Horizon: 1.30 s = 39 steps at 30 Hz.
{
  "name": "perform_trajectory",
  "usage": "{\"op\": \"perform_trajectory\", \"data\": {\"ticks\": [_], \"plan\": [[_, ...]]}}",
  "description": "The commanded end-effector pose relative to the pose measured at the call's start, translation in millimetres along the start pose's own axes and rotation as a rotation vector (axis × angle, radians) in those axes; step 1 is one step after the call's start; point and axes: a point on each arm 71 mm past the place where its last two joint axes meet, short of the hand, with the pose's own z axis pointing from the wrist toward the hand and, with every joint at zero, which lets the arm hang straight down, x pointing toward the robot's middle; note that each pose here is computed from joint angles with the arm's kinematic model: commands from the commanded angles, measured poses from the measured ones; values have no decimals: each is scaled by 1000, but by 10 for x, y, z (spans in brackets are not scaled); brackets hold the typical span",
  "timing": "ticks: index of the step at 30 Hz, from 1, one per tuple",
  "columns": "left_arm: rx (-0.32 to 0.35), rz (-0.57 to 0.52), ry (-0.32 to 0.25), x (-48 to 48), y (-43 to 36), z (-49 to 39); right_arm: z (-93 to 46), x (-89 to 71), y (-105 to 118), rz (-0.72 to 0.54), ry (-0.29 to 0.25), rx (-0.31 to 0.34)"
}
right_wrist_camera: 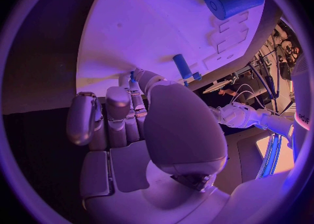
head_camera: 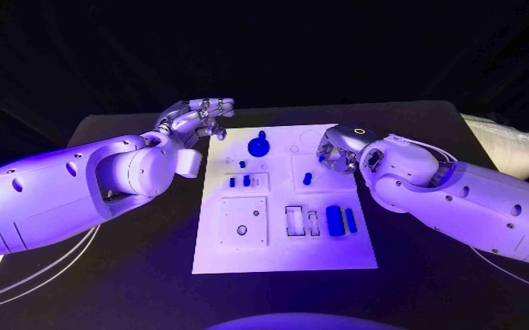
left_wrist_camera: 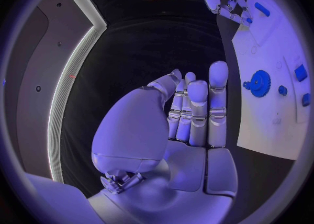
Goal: Assemble the parts on the task board
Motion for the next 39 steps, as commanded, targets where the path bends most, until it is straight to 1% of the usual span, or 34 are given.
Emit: {"op": "perform_trajectory", "data": {"ticks": [1, 10, 14, 18, 24, 26, 33, 39], "plan": [[5, 12, 27, 31, -1, 6, -8, 65, 17, -18, 36, -6], [2, 27, 32, 52, 12, 15, -13, 60, 45, -8, 28, -11], [5, 32, 27, 54, 13, 19, -17, 49, 54, 0, 11, -12], [10, 34, 22, 55, 11, 20, -22, 30, 56, 12, -19, -12], [15, 36, 18, 57, 8, 20, -47, -25, 67, 43, -87, -16], [15, 36, 18, 58, 8, 21, -60, -38, 65, 50, -98, -17], [14, 36, 19, 58, 10, 24, -114, -76, 47, 70, -110, -14], [15, 36, 17, 46, 10, 25, -202, -131, 107, 92, -113, -34]]}}
